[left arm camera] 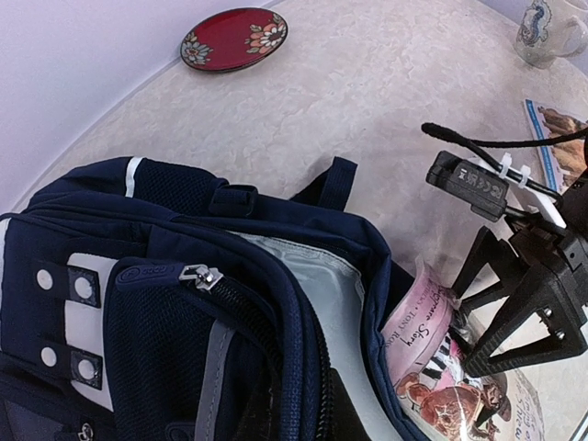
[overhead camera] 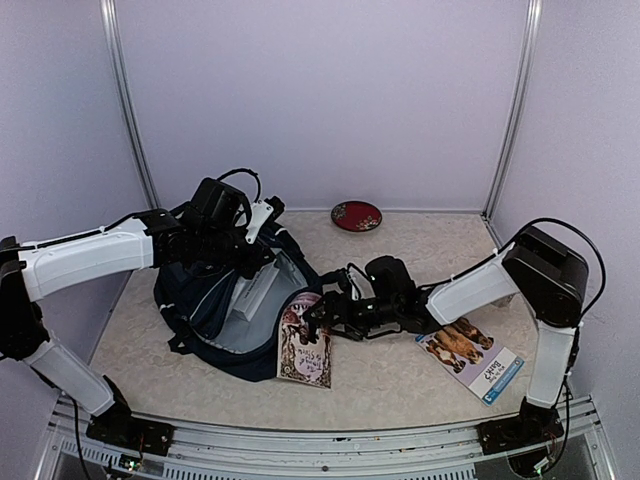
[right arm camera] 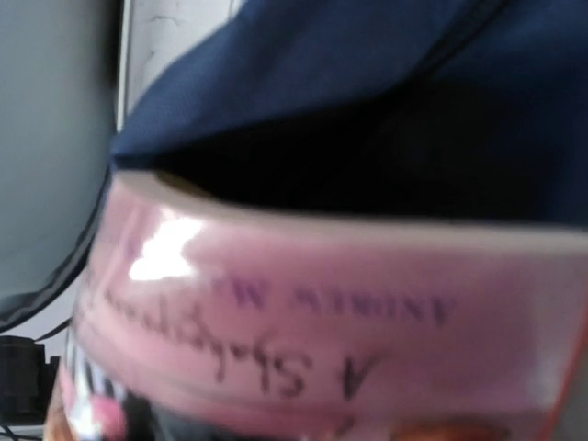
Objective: Pack the student bag
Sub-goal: Pick up the book from the center of the board.
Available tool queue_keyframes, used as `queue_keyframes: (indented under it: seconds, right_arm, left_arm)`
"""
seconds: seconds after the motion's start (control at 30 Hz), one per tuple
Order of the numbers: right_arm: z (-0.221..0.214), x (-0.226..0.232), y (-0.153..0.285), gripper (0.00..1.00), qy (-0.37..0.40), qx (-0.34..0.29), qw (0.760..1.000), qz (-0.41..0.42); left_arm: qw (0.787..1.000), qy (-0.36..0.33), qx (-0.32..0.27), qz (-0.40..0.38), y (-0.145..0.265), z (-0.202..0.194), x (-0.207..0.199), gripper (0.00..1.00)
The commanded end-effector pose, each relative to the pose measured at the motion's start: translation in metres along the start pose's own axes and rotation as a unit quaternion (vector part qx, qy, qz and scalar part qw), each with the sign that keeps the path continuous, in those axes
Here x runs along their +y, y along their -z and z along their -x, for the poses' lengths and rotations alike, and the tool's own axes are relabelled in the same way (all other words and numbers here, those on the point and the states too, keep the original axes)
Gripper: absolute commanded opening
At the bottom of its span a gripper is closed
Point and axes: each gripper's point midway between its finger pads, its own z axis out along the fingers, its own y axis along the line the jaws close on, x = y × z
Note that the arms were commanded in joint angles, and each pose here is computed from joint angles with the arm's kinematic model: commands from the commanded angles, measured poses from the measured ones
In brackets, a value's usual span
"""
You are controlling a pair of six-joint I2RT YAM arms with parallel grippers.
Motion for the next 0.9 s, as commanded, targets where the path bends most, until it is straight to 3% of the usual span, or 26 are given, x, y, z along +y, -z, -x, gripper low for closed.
queue_keyframes:
  seconds: [0.0,0.43,0.57,0.73,0.87]
  right_arm:
    - [0.000,0.017,-0.010,0.93,0.036,0.004,0.999,0.026]
    - [-0.025,0.018,0.024,0.47,0.003,-0.004,0.999,0.050]
    - [-0.031,0.022,0.031,0.23,-0.020,-0.002,0.997,0.070]
    - [-0.035,0.020,0.045,0.03,-0.026,-0.007,0.998,0.056]
    - [-0.042,0.018,0.060,0.00,-0.021,-0.003,0.999,0.032]
  left_arm:
    - [0.998,0.002,-0.047,-0.031,0.011,0.028,-0.012,0.00]
    - [0.999,0.001,-0.048,-0.026,0.012,0.028,-0.011,0.00]
    - [0.999,0.000,-0.048,-0.023,0.012,0.029,-0.010,0.00]
    - [0.998,0.001,-0.051,-0.023,0.014,0.030,-0.010,0.00]
    - [0.998,0.000,-0.052,-0.022,0.015,0.031,-0.009,0.00]
